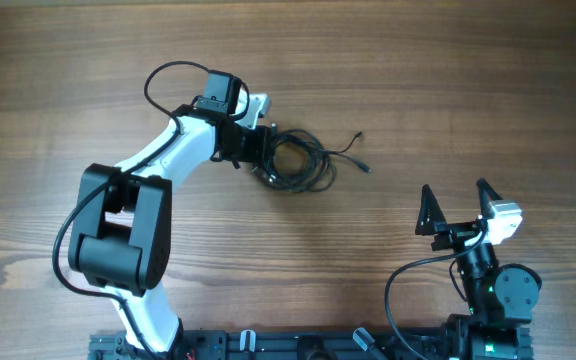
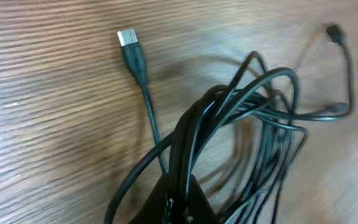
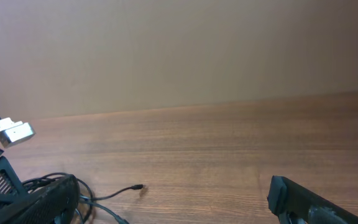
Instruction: Untangle cables
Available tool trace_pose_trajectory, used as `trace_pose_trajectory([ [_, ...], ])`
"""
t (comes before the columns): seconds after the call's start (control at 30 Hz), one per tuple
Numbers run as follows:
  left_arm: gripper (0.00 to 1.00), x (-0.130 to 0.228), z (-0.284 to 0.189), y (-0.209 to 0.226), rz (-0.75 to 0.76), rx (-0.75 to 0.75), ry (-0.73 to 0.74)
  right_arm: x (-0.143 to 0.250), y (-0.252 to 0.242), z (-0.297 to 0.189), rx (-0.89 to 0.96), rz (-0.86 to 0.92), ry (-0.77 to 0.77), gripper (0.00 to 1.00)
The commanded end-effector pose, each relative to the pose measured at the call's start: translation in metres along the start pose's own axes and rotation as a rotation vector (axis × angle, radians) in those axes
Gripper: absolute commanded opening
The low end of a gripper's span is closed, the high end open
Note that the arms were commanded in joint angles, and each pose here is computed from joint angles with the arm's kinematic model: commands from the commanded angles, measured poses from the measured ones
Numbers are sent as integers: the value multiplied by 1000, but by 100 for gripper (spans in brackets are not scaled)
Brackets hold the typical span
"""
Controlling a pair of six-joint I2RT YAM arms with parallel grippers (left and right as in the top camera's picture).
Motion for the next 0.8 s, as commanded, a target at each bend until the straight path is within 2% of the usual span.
trace_pose_trajectory([
  [0.0, 4, -4, -13, -34, 121, 221, -46, 0, 2, 0, -12, -12, -1, 100],
  [0.1, 4, -5, -16, -43, 127, 289, -57, 0, 2, 0, -12, -12, -1, 100],
  [0.23, 4, -7, -18, -38, 117, 285, -65, 0, 2, 0, -12, -12, -1, 100],
  [0.67, 5, -2, -14, 9, 87, -14, -32, 0, 2, 0, -12, -12, -1, 100],
  [0.7, 13, -3, -14, 11, 85, -25, -33, 0, 2, 0, -12, -12, -1, 100],
  [0.77, 15, -4, -14, 13, 86, -42, -35, 0, 2, 0, -12, -12, -1, 100],
])
Point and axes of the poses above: each gripper's point midway between its finger pads, its own z axis out along the fingers, its own y axis along the line the jaws close on, x = y × z, the point moved 3 cm from there along -z, back along the fingers, and after that the axes turned 8 degrees about z, right-handed, at the moved point
